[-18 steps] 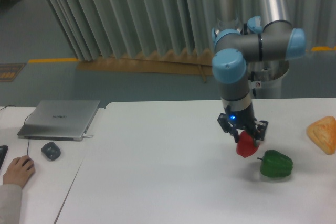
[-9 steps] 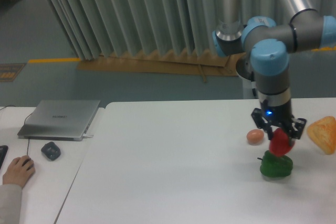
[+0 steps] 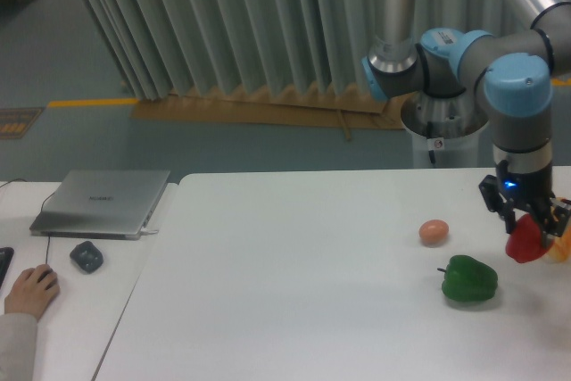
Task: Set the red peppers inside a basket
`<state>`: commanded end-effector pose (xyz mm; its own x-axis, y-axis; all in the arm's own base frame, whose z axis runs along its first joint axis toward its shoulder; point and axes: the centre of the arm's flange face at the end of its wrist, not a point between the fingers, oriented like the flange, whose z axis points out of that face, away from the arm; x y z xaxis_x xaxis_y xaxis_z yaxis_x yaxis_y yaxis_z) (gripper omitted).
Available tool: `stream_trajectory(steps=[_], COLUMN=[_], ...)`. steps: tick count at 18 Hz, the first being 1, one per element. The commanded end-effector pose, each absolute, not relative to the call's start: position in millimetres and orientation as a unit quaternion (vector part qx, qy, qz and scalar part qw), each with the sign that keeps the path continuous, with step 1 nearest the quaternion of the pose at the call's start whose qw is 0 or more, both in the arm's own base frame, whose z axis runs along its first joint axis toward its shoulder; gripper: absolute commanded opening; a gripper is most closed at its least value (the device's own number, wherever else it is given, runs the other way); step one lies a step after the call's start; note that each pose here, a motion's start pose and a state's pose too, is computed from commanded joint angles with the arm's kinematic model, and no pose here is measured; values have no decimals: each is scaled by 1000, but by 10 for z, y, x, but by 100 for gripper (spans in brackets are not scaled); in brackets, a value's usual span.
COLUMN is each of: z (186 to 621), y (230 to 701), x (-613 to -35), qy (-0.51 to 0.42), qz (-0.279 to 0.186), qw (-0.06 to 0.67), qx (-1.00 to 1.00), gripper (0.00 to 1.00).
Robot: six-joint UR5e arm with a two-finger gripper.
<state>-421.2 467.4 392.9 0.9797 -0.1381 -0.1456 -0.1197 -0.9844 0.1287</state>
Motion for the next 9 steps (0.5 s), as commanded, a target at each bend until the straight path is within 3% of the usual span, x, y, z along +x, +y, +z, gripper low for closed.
stream_trajectory(steps=[9], z=[3947], y=[4339], x=[-4814], qy=[-67], qz=[-99], qw=[58], qx=[991], gripper=[27])
